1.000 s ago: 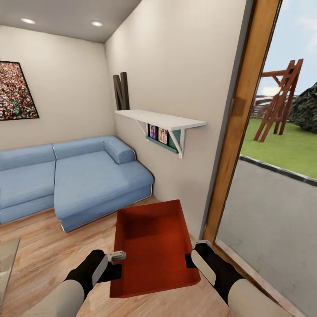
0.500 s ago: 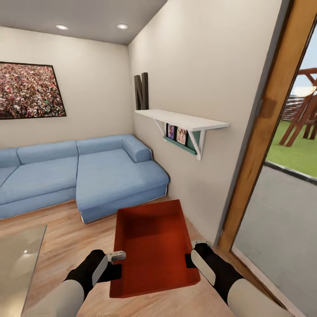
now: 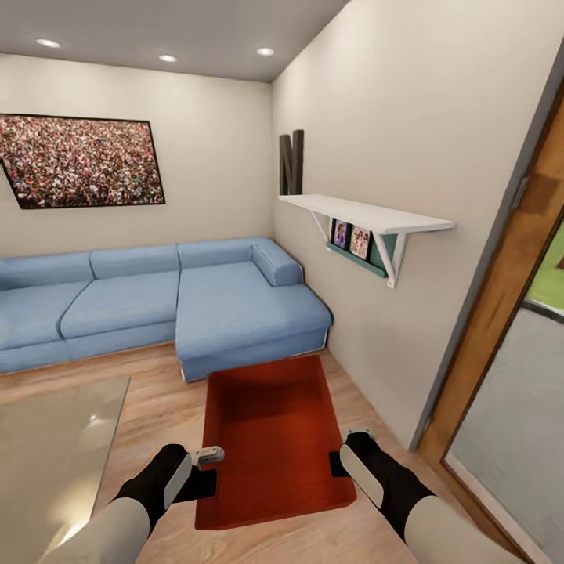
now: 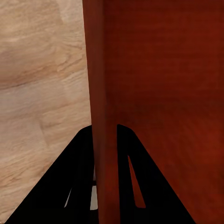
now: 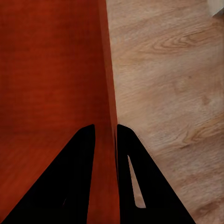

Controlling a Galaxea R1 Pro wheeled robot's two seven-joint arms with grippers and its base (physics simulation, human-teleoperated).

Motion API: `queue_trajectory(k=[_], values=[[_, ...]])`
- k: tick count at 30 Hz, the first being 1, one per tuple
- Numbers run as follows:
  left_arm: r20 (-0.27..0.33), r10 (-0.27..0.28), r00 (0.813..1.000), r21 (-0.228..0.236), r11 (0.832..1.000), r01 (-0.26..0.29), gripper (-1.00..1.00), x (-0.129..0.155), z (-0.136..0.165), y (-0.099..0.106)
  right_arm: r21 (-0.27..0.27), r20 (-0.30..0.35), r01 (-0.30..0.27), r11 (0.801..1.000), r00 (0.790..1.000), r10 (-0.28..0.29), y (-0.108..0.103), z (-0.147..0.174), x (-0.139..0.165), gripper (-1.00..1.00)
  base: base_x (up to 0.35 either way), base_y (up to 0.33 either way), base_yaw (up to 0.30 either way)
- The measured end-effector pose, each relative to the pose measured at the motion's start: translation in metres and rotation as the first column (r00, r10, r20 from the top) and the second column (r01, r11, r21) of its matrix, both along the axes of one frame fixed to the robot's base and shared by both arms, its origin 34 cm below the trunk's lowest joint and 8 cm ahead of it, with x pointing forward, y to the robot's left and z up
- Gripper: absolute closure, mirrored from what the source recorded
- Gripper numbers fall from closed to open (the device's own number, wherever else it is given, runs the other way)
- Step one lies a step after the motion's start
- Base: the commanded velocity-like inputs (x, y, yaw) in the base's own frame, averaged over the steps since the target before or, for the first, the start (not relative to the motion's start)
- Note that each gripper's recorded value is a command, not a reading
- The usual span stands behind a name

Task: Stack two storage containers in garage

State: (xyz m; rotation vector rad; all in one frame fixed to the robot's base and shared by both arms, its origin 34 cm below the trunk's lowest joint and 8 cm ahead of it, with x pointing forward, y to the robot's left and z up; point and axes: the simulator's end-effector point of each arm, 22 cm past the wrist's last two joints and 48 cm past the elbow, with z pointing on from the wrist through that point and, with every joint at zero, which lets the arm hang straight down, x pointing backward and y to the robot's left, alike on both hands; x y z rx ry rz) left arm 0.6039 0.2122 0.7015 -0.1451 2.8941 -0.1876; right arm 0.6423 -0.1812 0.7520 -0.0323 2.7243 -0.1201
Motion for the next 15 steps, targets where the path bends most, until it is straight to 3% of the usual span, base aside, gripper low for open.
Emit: queue_trajectory(k=[5, 15], values=[[0.000, -0.001, 1.000, 0.000, 1.000, 0.001, 1.00, -0.0002, 0.0003, -0.0002, 0.001, 0.000, 0.001, 1.000, 1.000, -0.001, -0.0002, 0.0001, -0.0003, 1.00, -0.130, 0.000, 0.286], [0.001, 0.000, 1.000, 0.000, 1.000, 0.000, 1.00, -0.0002, 0.0004, -0.0001, 0.000, 0.000, 0.000, 1.000, 1.000, 0.000, -0.0001, 0.0004, -0.0003, 1.00, -0.008, 0.000, 0.286]])
